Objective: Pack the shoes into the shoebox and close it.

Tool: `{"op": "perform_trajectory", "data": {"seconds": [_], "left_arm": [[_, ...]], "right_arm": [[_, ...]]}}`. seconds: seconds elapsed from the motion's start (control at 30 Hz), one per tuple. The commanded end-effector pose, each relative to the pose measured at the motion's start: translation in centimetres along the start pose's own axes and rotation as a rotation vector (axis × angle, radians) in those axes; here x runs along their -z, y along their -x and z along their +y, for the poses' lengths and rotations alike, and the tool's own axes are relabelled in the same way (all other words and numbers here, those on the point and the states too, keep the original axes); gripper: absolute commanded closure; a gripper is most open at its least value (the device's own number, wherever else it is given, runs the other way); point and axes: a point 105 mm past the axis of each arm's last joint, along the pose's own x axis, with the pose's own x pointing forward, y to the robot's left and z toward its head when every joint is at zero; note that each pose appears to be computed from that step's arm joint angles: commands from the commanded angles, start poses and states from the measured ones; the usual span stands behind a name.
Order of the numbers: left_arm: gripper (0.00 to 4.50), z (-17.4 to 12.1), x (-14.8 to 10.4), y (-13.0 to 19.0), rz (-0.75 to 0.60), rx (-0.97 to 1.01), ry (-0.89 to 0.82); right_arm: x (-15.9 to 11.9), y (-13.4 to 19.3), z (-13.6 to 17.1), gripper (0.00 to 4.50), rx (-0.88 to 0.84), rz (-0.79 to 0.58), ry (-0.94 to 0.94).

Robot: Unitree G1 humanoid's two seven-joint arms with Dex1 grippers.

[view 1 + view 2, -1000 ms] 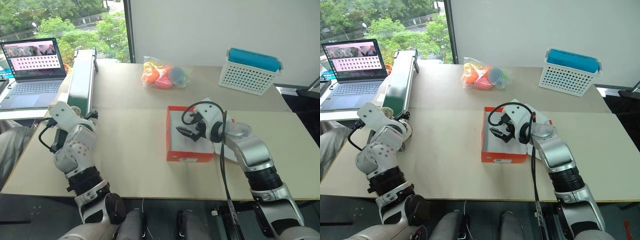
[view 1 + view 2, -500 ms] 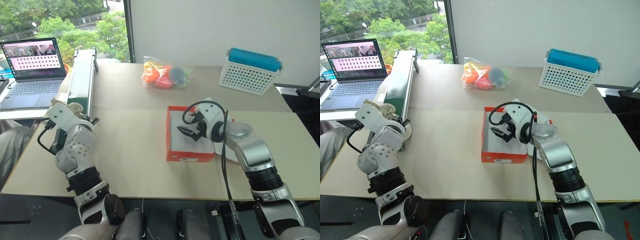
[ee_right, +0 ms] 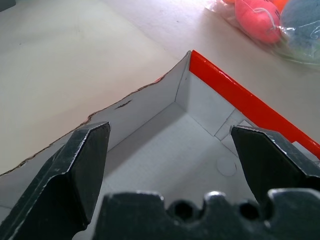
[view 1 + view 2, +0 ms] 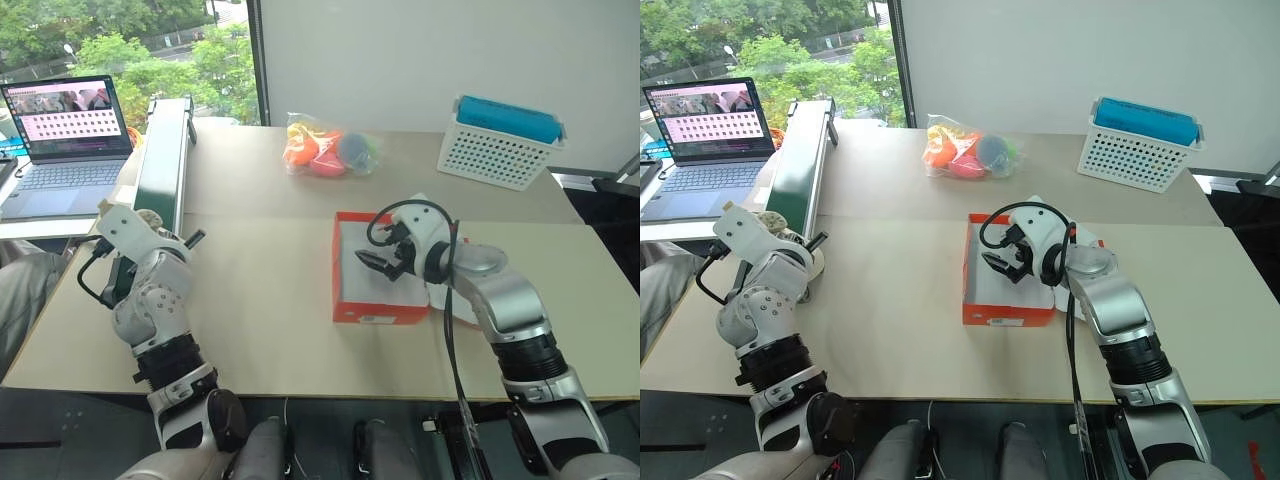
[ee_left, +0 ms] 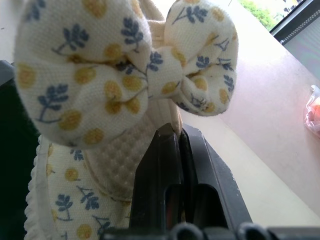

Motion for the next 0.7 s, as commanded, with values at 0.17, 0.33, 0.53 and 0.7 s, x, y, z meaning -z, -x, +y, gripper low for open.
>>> {"op": "perform_trajectory", "data": {"seconds": [0.17, 0.33, 0.53, 0.7], "left_arm": [[4.47, -0.7, -0.6, 0.3, -0.052, 0.037, 0.010], [4.47, -4.9, -4.8, 2.5, -0.349, 0.210, -0.288], [4.47, -11.1, -5.0, 6.8, -0.577, 0.493, -0.482], [4.47, -13.5, -2.1, 8.3, -0.469, 0.694, -0.431]], "right_arm": [[-1.6, 0.8, -0.8, 0.00, 0.040, -0.048, 0.028], [-1.5, 0.8, -1.0, 0.00, 0.048, -0.046, 0.025], [-1.6, 0.7, -2.1, 0.00, 0.097, -0.043, 0.005], [-4.7, 1.3, -4.8, 0.00, 0.171, -0.143, -0.138]]}}
